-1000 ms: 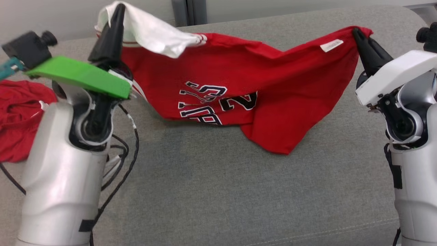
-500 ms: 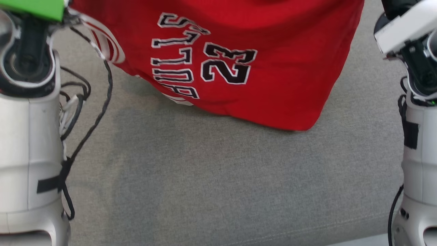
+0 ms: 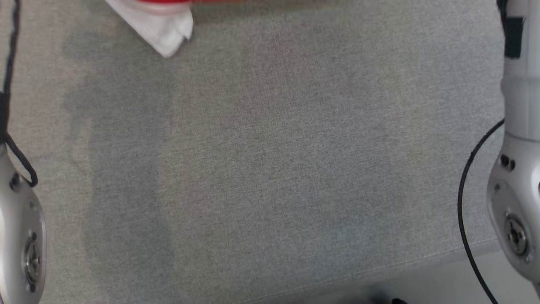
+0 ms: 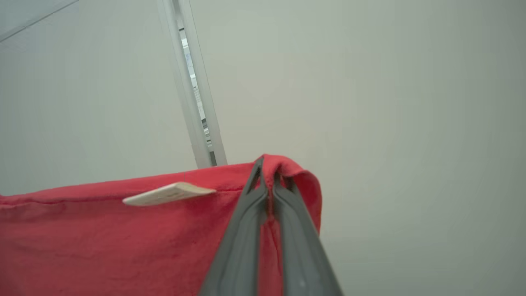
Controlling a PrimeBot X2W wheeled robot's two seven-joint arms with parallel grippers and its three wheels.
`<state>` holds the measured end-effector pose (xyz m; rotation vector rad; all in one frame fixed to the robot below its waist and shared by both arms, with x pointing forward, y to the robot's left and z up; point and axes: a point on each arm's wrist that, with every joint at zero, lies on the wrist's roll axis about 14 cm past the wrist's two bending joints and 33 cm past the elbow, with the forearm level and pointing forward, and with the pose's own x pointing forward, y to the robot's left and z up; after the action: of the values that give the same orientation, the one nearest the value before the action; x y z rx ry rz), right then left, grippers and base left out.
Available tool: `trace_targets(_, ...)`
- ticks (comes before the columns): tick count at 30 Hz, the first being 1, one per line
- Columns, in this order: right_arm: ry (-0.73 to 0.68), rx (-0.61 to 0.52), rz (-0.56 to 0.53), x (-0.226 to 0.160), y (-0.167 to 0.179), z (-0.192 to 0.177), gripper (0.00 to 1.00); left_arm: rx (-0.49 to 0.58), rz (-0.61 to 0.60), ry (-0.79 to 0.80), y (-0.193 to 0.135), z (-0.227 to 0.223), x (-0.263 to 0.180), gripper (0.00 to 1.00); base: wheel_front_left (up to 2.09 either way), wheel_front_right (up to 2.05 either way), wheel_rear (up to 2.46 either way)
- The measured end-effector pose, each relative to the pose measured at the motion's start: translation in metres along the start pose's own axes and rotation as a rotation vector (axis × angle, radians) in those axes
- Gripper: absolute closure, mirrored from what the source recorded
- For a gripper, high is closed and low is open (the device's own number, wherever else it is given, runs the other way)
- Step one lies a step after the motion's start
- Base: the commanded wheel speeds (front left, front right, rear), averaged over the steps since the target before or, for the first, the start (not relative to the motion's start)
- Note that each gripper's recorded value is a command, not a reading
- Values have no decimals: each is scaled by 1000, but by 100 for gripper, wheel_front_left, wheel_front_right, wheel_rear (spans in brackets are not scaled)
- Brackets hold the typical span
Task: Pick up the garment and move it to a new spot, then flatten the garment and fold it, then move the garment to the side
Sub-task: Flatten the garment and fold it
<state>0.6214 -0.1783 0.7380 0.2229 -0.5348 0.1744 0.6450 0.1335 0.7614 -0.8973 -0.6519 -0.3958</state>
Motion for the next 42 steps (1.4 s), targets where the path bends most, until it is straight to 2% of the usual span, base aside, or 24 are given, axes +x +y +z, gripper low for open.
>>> trace_targets(3,-72,-58,35,5,2,0,100,-57,-20,-51,2,2,3,100,0,0,0)
trace_targets(5,-49,-97,56,2,0,-13,100,-89,-25,-50,1,-2,-2,100,0,0,0)
trace_targets(8,72,-142,77,-15,-6,-56,100,-113,-12,7,7,-20,-27,100,0,0,0)
trace_targets(10,197,-160,85,-39,-12,-96,100,-114,45,96,23,-43,-62,100,0,0,0)
trace_targets(12,284,-156,78,-62,-20,-121,100,-138,105,152,35,-56,-95,100,0,0,0)
trace_targets(19,549,-123,39,-144,-41,-163,100,-265,322,283,44,-65,-212,100,0,0,0)
trace_targets(23,663,-74,-31,-190,-56,-169,100,-324,436,360,36,-65,-273,100,0,0,0)
trace_targets(27,731,4,-78,-230,-53,-170,100,-345,518,431,26,-59,-323,100,0,0,0)
trace_targets(36,780,118,-143,-279,-32,-163,100,-406,596,502,0,-33,-379,100,0,0,0)
trace_targets(42,940,141,-168,-326,-17,-173,100,-389,638,619,-7,-25,-419,100,0,0,0)
